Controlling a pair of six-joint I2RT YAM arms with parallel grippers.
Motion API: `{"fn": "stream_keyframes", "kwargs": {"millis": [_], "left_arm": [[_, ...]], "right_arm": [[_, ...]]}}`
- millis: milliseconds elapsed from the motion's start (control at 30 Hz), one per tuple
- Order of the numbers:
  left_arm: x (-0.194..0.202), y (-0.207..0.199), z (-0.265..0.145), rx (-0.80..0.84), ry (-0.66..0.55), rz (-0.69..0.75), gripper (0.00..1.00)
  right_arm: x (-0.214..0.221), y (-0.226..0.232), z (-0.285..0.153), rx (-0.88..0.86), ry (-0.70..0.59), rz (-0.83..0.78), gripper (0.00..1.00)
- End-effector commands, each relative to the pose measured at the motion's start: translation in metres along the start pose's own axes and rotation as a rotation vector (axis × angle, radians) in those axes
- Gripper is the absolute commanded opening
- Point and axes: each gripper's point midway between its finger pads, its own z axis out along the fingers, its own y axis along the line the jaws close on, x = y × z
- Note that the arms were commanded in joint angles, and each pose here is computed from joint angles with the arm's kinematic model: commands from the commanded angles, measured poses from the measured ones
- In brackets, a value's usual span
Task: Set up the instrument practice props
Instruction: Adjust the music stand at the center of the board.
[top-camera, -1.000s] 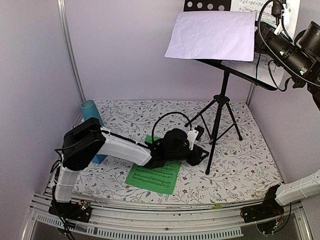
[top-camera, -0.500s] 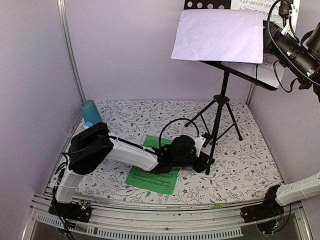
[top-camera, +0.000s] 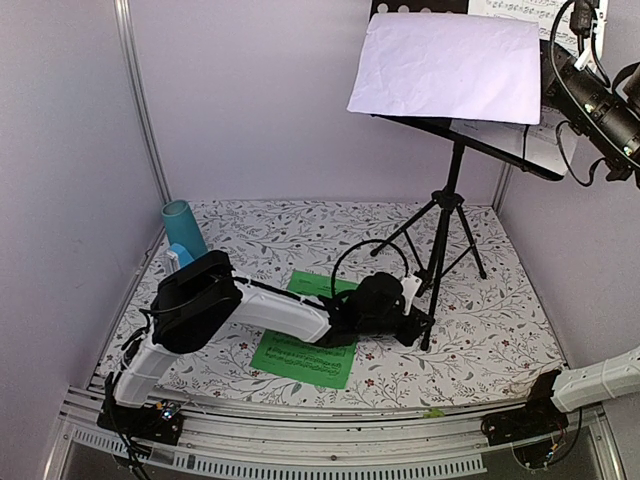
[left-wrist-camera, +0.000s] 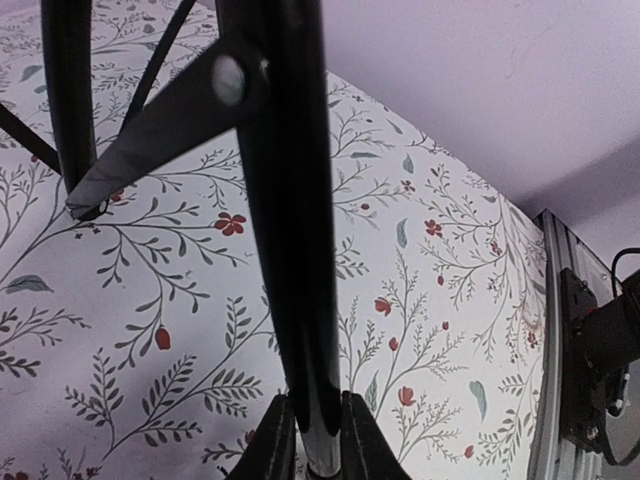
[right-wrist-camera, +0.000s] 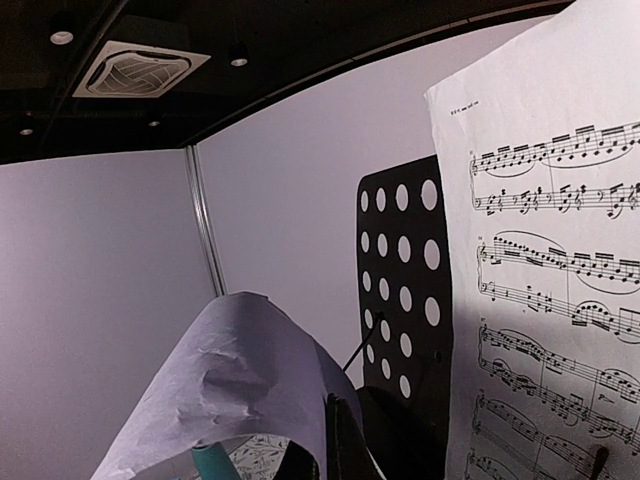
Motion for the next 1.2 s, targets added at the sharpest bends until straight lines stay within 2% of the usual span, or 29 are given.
{"fn": "stream_keyframes", "kwargs": {"millis": [0, 333, 567, 833, 1067, 1167], "left_arm": [[0.019, -0.038, 0.015, 0.086, 0.047, 0.029, 0.16], [0.026, -0.065, 0.041, 0.142, 0.065, 0.045, 0.16], [0.022, -0.074, 0.039, 0.147, 0.049, 0.054, 0.17], [-0.024, -0.073, -0.006, 0.125, -0.034, 0.085, 0.40], [-0.076, -0.072, -0.057, 0.109, -0.135, 0.118, 0.43], [-0.121, -0.080, -0.094, 0.104, -0.217, 0.149, 0.42]], "right_arm": [[-0.002, -0.002, -0.003, 0.003, -0.002, 0.001, 0.00], [-0.004, -0.003, 0.001, 0.016, -0.008, -0.009, 0.00], [-0.012, -0.004, 0.007, 0.037, -0.034, -0.026, 0.00], [-0.017, -0.014, 0.020, 0.090, -0.041, -0.043, 0.00], [0.020, -0.030, 0.035, 0.102, 0.086, 0.016, 0.00], [0.029, -0.025, 0.031, 0.060, 0.111, 0.052, 0.00]]}}
